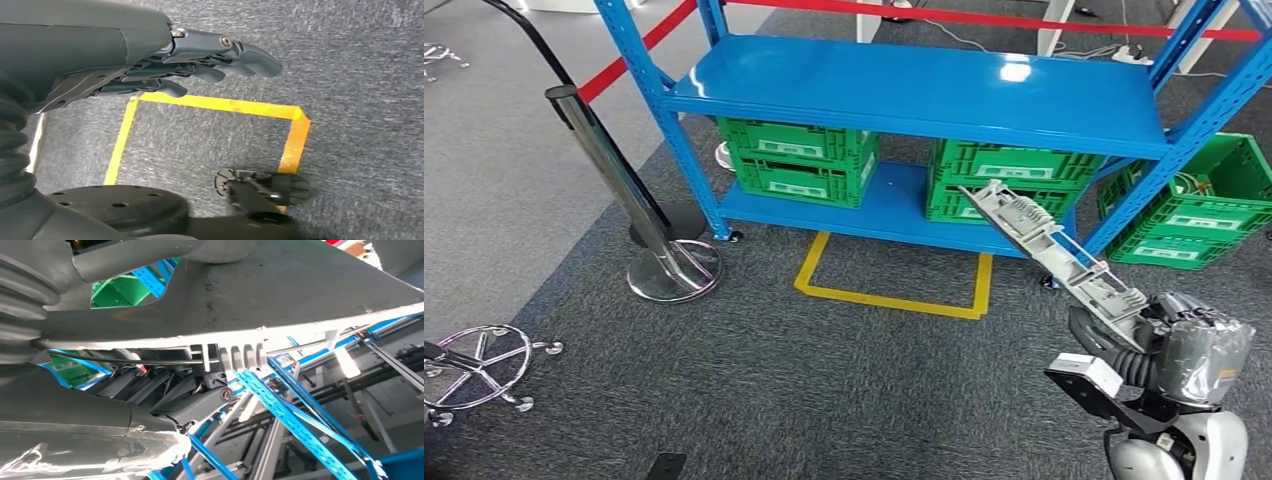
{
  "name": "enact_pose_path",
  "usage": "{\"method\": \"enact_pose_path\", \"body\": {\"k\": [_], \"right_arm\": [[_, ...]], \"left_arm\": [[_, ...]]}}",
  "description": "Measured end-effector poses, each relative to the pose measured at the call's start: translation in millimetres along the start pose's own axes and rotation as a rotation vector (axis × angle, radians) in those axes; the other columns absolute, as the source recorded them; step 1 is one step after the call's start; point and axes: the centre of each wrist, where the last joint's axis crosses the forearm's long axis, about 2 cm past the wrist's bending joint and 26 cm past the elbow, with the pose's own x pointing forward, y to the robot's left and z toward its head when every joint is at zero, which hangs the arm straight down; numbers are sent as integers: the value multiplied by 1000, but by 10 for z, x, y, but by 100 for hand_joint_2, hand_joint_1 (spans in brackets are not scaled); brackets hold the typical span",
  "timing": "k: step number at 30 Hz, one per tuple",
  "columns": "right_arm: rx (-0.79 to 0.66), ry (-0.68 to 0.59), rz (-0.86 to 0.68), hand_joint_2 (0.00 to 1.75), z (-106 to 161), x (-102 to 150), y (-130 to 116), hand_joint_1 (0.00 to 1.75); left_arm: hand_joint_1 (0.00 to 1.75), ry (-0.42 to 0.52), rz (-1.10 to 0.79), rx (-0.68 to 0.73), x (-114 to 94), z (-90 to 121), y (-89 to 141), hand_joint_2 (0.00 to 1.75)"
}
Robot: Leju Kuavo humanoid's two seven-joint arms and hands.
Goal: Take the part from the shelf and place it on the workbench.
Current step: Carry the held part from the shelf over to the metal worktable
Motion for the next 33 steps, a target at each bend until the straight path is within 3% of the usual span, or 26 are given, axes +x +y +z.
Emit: {"method": "enact_pose_path", "body": {"k": [33], "right_arm": [[12, 13, 1, 175, 50, -4, -2, 175]], "left_arm": [[0, -5, 32, -5, -14, -1, 6, 175]]}}
